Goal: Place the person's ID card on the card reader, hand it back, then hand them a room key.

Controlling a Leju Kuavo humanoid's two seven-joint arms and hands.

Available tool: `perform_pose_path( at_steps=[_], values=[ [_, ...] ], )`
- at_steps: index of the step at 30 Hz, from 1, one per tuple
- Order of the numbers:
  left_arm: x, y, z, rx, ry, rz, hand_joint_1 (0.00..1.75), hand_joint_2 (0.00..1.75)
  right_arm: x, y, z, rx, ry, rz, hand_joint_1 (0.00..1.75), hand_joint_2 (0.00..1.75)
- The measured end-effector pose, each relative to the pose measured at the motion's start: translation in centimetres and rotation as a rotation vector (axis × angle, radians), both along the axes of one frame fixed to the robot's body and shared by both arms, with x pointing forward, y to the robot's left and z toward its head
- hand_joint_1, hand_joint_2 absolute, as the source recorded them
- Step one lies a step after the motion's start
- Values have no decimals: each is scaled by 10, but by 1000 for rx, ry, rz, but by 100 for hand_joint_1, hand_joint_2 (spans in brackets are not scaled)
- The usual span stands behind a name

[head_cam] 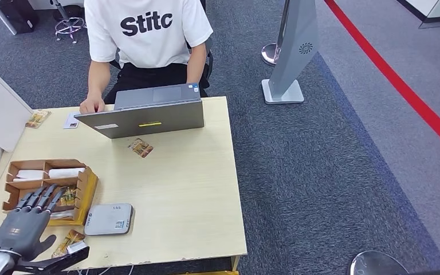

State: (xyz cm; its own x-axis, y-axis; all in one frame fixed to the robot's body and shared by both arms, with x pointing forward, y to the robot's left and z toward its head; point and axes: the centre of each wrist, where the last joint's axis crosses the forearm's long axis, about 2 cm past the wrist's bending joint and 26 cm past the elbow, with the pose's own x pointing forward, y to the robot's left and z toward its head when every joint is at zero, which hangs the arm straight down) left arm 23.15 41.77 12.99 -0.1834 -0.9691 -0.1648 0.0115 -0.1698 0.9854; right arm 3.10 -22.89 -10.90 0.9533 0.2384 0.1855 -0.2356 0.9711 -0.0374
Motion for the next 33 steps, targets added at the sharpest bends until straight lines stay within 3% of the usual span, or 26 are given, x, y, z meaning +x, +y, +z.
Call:
perform_pose_path(
  at_steps=[9,10,14,16,33],
  values=[
    [4,-8,0,-24,-60,20,0,175,0,0,0,-4,-1,-1,0,175],
    [4,-8,0,-28,-62,21,7,175,0,0,0,-4,-1,-1,0,175],
    [5,-10,0,-39,-67,27,167,175,0,0,0,-5,-2,-1,0,175],
    [5,-10,0,-42,-65,31,175,175,0,0,0,-7,-2,0,0,175],
    [8,-10,3,-45,-58,37,175,175,0,0,0,-8,-1,0,0,175]
  ],
)
